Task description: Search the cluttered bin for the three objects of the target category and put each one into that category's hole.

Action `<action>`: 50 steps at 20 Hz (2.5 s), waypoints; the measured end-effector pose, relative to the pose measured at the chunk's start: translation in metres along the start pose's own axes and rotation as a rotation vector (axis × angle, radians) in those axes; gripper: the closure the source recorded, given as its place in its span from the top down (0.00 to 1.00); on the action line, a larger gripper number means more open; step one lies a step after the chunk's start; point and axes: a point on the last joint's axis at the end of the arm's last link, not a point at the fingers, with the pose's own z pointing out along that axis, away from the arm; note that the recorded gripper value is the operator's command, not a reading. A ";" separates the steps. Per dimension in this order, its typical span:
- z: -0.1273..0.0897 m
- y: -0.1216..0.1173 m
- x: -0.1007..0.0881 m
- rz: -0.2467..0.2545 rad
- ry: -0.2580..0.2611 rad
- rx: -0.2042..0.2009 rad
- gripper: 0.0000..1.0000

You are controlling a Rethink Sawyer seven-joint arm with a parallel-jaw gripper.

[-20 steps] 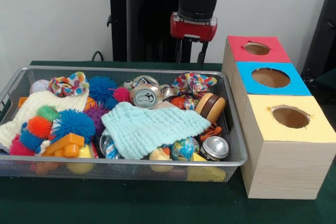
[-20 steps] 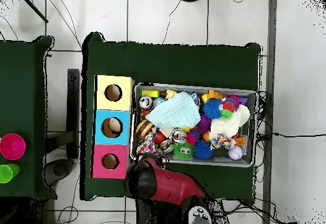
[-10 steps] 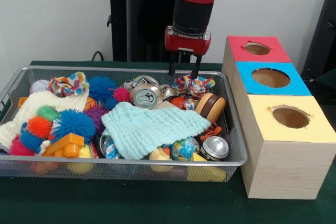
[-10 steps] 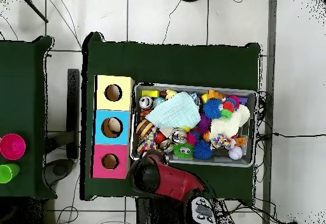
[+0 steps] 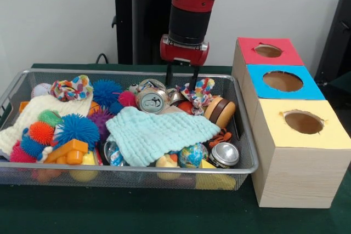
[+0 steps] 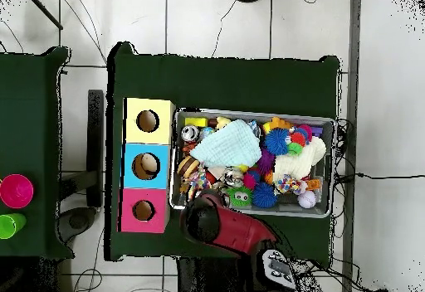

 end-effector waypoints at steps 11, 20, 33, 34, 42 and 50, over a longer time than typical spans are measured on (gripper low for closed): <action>0.009 -0.012 -0.016 -0.013 -0.023 -0.015 1.00; 0.016 -0.006 -0.033 -0.026 -0.045 -0.065 1.00; -0.025 0.003 -0.054 -0.046 -0.038 -0.091 1.00; -0.030 0.004 -0.058 -0.047 -0.044 -0.091 1.00; -0.050 0.006 -0.076 -0.059 -0.091 -0.085 1.00; -0.057 0.003 -0.098 -0.066 -0.139 -0.076 1.00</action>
